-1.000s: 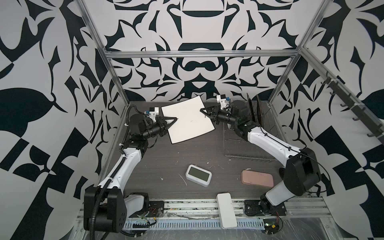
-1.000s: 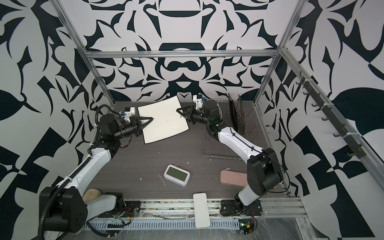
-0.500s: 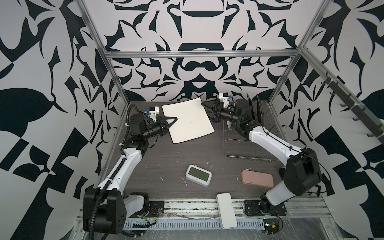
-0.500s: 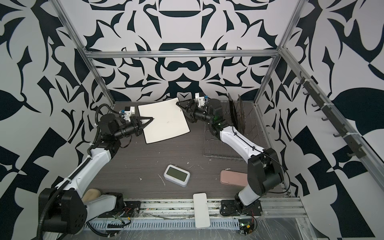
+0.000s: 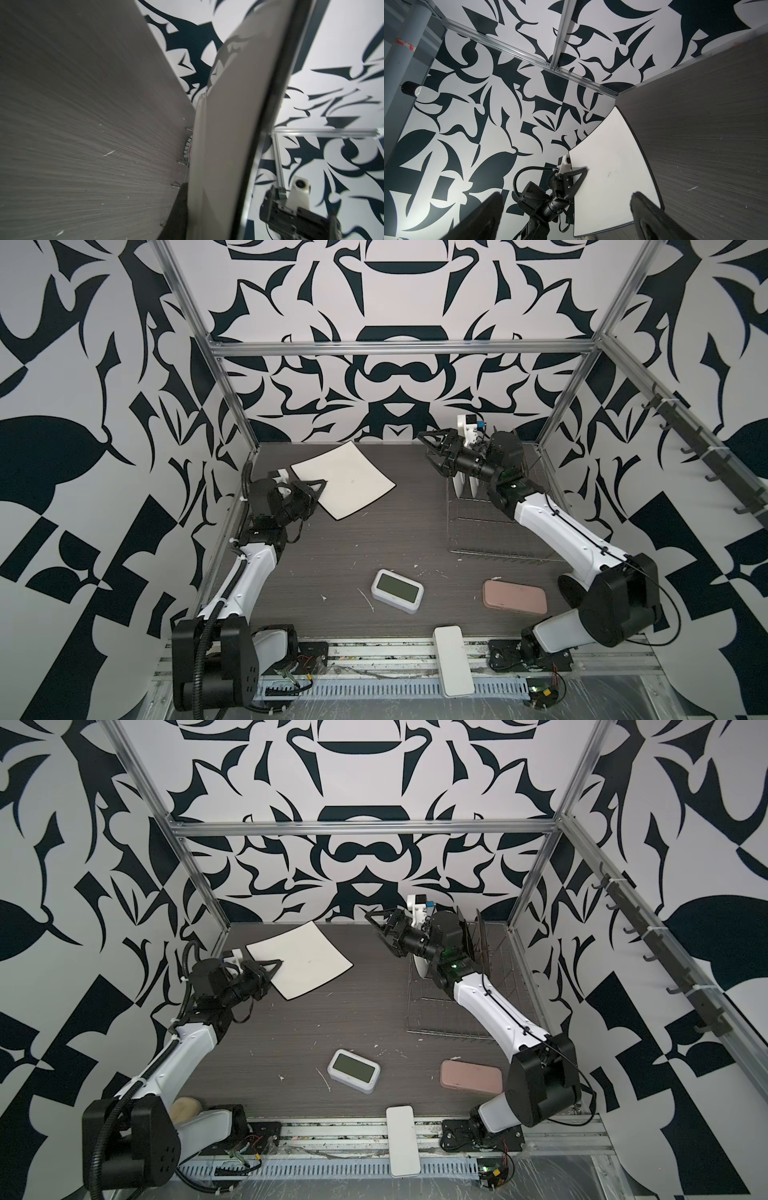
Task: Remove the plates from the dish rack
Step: 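Lower the plate flat onto the table with the left gripper while the right withdraws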
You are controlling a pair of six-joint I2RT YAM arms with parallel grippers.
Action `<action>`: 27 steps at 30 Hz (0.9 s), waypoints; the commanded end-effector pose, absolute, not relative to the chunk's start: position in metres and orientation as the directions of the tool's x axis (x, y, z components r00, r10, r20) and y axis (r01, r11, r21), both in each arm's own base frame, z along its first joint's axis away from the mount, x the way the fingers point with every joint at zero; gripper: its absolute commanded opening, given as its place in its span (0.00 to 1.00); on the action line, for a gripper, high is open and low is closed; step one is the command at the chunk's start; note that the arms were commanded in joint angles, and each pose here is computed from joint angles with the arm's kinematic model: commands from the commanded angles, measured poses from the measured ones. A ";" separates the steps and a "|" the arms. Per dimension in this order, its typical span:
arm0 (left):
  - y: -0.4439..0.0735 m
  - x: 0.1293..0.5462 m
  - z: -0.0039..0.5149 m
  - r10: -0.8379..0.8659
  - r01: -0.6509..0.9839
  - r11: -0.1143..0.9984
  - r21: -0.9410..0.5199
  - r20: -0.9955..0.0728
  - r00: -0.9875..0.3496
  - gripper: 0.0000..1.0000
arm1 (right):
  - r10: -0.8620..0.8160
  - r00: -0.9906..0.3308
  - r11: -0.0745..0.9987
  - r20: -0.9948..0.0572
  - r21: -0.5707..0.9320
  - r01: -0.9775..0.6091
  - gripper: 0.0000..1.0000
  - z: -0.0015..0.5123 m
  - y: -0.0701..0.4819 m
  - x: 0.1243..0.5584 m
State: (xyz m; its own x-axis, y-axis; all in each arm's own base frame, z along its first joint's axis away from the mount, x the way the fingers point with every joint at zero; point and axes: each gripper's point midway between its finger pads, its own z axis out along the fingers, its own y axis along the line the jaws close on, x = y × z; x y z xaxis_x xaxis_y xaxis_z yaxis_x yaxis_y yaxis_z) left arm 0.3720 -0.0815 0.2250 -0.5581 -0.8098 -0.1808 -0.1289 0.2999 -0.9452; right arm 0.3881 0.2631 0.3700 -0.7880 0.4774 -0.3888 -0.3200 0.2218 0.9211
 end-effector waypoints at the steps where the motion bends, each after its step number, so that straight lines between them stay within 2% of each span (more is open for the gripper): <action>1: -0.053 0.380 0.270 -0.883 0.007 0.302 -0.953 -0.283 -0.375 0.00 | 0.477 -0.747 0.250 -0.464 0.886 -0.391 0.99 0.389 0.259 0.381; 8: -0.020 0.390 0.245 -0.940 -0.027 0.287 -0.958 -0.276 -0.198 0.00 | 0.479 -0.749 0.292 -0.458 0.887 -0.357 0.99 0.368 0.257 0.384; 13: 0.007 0.395 0.233 -0.969 -0.039 0.237 -0.971 -0.233 -0.083 0.00 | 0.473 -0.759 0.293 -0.449 0.892 -0.345 0.99 0.360 0.260 0.386; 22: 0.050 0.396 0.215 -0.979 -0.090 0.189 -0.978 -0.195 0.061 0.00 | 0.449 -0.777 0.319 -0.441 0.891 -0.322 0.99 0.353 0.263 0.382; 27: 0.062 0.406 0.195 -0.985 -0.109 0.149 -0.983 -0.157 0.073 0.00 | 0.436 -0.783 0.341 -0.444 0.886 -0.313 0.99 0.350 0.266 0.377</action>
